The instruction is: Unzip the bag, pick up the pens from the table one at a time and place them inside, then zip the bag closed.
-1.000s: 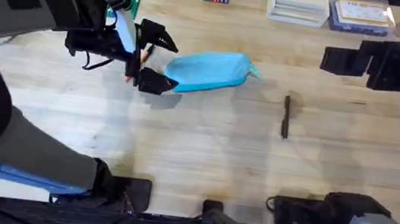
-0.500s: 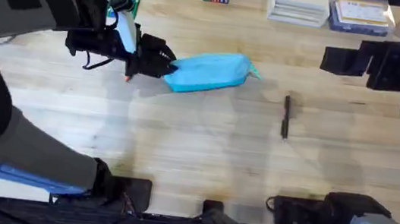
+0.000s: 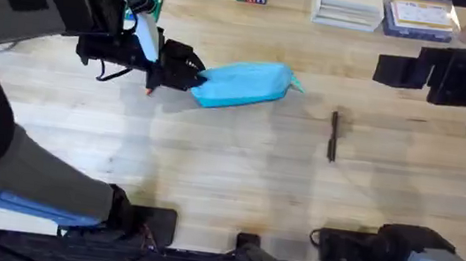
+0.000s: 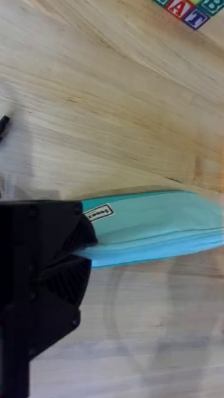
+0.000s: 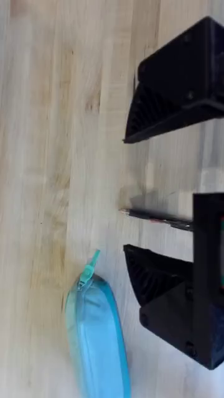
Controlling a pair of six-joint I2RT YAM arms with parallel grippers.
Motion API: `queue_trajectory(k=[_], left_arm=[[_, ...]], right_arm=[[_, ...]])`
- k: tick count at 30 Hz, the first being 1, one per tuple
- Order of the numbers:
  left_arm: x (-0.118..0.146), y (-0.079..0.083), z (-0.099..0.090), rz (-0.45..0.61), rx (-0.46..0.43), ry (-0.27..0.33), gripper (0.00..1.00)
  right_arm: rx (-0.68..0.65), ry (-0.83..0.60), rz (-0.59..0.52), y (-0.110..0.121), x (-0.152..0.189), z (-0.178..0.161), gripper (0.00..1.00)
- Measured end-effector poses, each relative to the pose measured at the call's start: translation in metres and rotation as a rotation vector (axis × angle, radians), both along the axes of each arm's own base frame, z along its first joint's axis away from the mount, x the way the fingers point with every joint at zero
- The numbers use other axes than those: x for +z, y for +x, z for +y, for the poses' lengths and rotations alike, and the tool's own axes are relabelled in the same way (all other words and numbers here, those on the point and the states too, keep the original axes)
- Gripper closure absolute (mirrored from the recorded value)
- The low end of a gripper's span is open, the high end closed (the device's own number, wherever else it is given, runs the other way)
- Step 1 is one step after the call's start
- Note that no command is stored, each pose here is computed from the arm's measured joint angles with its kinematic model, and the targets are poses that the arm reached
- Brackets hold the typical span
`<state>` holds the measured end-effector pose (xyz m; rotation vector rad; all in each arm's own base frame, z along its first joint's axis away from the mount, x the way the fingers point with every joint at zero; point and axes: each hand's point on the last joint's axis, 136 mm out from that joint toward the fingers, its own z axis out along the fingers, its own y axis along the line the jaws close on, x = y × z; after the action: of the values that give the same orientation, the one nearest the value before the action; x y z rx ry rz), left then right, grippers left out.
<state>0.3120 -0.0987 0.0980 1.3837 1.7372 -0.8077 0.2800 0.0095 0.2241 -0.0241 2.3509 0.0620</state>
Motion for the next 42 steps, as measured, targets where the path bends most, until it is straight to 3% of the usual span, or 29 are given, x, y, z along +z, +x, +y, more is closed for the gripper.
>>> queue_trajectory(k=[8,20,32,42], left_arm=[[0.000,0.000,0.000,0.000,0.000,0.000,0.958],[0.000,0.000,0.000,0.000,0.000,0.000,0.958],[0.000,0.000,0.000,0.000,0.000,0.000,0.958],[0.000,0.000,0.000,0.000,0.000,0.000,0.958]], right_arm=[[0.052,-0.043,0.002,0.001,-0.001,0.001,0.003],[0.432,-0.080,0.064,0.011,-0.030,0.039,0.003],[0.745,-0.130,-0.016,0.022,-0.038,0.067,0.004],[0.859,-0.095,-0.090,0.029,-0.037,0.076,0.005]])
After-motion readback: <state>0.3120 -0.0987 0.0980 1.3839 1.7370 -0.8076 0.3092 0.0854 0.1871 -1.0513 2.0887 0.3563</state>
